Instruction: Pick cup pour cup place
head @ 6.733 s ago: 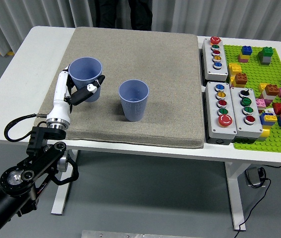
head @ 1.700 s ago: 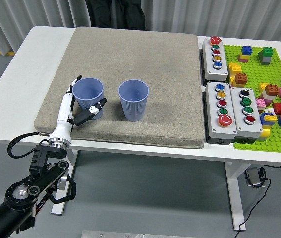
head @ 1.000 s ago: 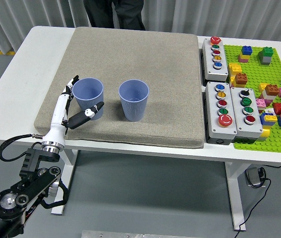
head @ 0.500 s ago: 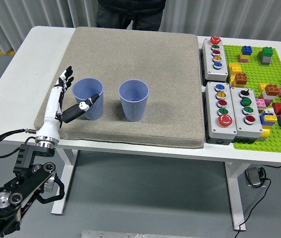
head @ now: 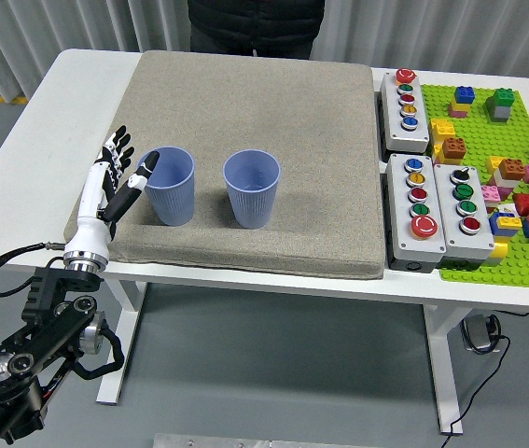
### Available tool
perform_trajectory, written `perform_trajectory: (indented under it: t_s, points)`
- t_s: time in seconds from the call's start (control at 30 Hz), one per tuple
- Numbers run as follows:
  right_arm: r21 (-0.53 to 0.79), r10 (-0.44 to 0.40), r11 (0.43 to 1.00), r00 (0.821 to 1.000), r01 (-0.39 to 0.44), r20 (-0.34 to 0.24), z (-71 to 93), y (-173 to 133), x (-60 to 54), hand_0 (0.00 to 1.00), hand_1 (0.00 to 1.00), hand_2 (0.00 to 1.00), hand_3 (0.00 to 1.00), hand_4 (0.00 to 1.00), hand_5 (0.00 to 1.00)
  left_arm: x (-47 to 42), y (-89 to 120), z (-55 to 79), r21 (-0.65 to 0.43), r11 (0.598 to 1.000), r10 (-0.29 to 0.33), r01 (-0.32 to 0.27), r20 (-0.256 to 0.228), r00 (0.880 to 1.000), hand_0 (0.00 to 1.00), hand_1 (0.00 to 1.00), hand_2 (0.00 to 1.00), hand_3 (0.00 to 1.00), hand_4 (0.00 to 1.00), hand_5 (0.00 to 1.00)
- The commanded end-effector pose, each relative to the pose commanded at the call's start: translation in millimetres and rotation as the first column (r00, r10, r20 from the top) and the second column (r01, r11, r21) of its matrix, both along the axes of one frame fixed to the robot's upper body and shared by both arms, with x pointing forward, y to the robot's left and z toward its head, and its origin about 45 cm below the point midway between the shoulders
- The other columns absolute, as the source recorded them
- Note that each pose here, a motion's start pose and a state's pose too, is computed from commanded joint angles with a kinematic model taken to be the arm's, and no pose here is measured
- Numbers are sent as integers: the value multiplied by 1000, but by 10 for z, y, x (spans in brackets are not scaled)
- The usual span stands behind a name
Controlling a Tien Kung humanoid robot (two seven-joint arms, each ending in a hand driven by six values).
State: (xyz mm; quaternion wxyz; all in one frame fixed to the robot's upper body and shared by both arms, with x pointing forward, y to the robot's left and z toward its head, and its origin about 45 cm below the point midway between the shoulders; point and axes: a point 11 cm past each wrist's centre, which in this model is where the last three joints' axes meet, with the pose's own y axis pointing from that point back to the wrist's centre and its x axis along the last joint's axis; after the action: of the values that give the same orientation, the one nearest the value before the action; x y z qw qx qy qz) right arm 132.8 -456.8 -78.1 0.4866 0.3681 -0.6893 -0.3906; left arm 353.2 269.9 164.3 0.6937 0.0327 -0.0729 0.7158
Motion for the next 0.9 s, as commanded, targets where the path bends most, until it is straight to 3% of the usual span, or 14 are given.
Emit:
perform_trajectory:
  t_s: [0.47, 0.9]
  points:
    - [1, -1, 1000, 1000, 1, 1, 0, 5, 6, 701, 642, 596, 595, 2, 275, 69, 155, -49, -105, 994, 41, -43, -23, 999, 943, 949, 998, 962, 760, 998]
    - [0, -2, 1000, 1000, 2, 4, 3, 5, 16, 701, 641, 595, 594, 2, 270, 92, 195, -27, -116, 992, 55, -56, -17, 998, 939, 943, 998, 955, 752, 998]
